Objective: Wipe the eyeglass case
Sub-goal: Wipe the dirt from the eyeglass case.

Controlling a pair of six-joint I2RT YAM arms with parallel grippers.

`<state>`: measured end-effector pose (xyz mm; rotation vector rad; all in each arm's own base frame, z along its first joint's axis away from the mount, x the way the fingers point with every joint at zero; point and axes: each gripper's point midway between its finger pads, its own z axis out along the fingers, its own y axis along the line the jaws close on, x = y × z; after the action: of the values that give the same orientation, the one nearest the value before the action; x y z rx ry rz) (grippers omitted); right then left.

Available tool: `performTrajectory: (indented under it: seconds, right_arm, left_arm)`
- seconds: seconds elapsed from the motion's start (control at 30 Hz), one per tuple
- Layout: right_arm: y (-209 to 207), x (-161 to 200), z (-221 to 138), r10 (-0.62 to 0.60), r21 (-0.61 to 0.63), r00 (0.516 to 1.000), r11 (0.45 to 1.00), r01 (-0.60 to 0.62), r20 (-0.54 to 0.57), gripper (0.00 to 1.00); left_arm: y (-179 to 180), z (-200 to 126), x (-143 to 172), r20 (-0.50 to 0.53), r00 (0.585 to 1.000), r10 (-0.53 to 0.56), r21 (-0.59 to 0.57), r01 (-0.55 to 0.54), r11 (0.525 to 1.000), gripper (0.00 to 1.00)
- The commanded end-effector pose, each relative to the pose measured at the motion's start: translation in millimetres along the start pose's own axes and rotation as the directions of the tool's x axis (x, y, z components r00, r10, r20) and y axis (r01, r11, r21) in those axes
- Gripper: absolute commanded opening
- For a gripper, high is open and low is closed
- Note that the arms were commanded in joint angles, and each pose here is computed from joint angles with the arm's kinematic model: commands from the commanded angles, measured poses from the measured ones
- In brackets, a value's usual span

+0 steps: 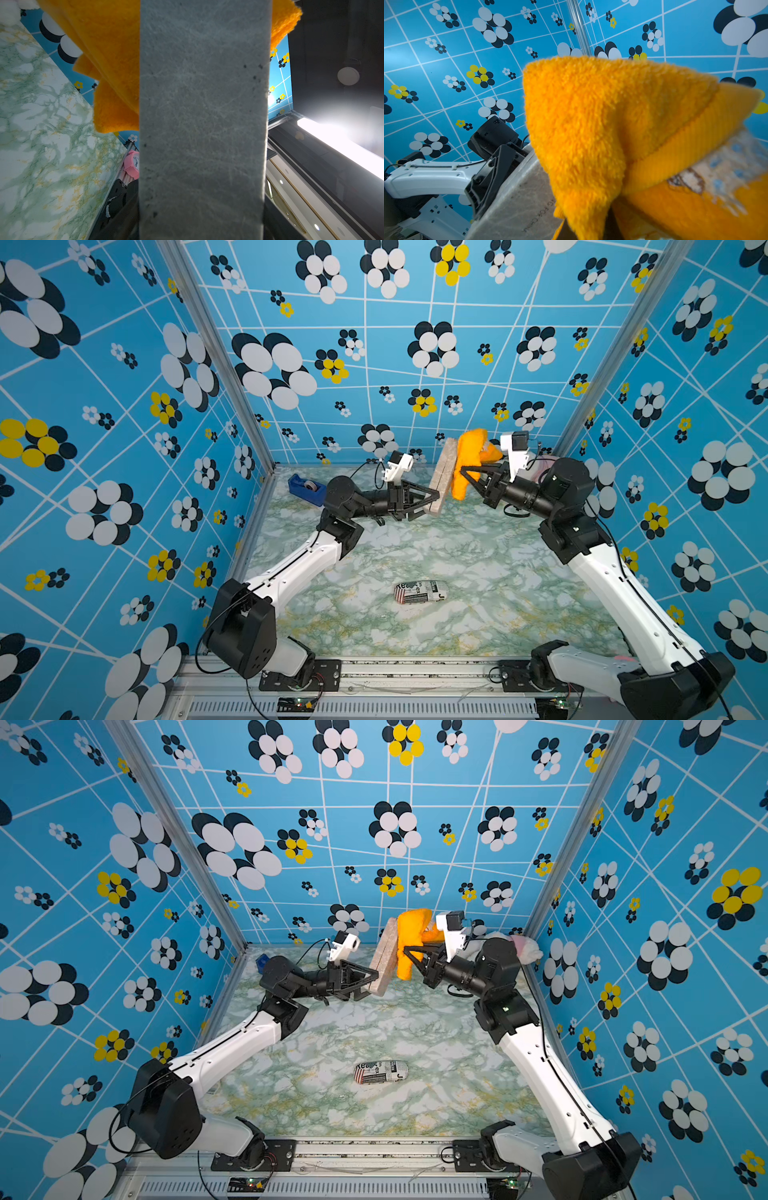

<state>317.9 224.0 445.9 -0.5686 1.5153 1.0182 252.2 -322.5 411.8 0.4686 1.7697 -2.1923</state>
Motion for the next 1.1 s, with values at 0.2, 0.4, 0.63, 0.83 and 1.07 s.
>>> performTrajectory:
  seconds: [0.2,0.4,0.63,0.83,1.07]
  right_arm:
    - [-3,26,4,0.012,-0.032,1.000,0.999,-0.012,-0.024,0.00]
    - [42,75,-5,0.018,-0.127,0.992,0.991,-0.034,-0.121,0.00]
    - [52,69,-21,-0.033,-0.097,0.993,0.995,0.022,-0.110,0.00]
    - [13,22,-7,-0.050,-0.028,0.996,0.998,0.048,-0.080,0.00]
    - [-8,-18,3,-0.125,0.006,0.990,0.992,0.125,-0.065,0.00]
  left_arm:
    - [-25,1,21,-0.068,0.994,0.080,0.061,-0.076,0.995,0.00]
    - [-24,2,17,-0.073,0.994,0.080,0.059,-0.076,0.995,0.00]
    - [-16,3,18,-0.081,0.995,0.054,0.050,-0.050,0.998,0.00]
    - [-16,2,21,-0.081,0.996,0.046,0.045,-0.043,0.998,0.00]
    - [-12,-1,26,-0.082,0.996,0.046,0.037,-0.044,0.998,0.00]
